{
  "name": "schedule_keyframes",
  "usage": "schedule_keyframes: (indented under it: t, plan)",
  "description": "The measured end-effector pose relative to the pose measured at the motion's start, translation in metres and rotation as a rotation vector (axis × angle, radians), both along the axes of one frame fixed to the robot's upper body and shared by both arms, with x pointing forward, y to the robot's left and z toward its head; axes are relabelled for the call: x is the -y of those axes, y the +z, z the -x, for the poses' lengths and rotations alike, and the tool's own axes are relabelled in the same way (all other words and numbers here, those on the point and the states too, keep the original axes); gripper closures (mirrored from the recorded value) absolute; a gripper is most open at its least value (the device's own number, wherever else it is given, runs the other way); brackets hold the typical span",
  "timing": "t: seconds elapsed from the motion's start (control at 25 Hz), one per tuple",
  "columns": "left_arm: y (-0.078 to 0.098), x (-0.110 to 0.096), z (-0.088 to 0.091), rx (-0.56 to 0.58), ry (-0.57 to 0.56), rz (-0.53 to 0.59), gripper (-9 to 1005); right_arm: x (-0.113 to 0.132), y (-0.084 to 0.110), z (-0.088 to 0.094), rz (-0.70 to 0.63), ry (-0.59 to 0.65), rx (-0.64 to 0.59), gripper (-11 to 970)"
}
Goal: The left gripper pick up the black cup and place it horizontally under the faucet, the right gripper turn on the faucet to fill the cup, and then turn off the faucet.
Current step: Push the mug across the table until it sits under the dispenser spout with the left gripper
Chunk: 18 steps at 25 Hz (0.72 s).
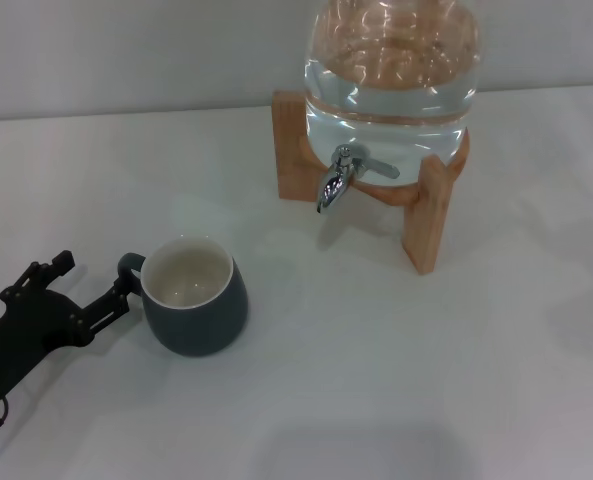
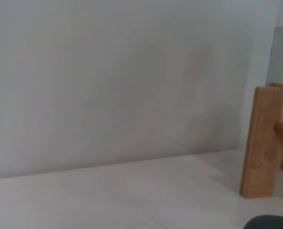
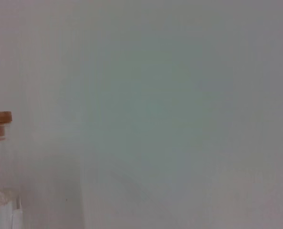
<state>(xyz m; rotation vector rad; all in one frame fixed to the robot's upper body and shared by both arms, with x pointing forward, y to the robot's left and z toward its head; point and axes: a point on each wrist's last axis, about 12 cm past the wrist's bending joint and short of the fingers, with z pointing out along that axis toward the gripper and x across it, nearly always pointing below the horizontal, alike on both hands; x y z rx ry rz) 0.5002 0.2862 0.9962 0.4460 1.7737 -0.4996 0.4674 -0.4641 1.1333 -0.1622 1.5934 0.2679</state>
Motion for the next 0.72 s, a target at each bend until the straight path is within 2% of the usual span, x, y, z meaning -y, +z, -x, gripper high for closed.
schedule_keyframes:
  t: [0.72]
  plan:
    - [0.001, 0.010, -0.003, -0.002, -0.020, 0.023, 121, 0.001, -0.001, 0.002, -0.001, -0.005, -0.003, 121]
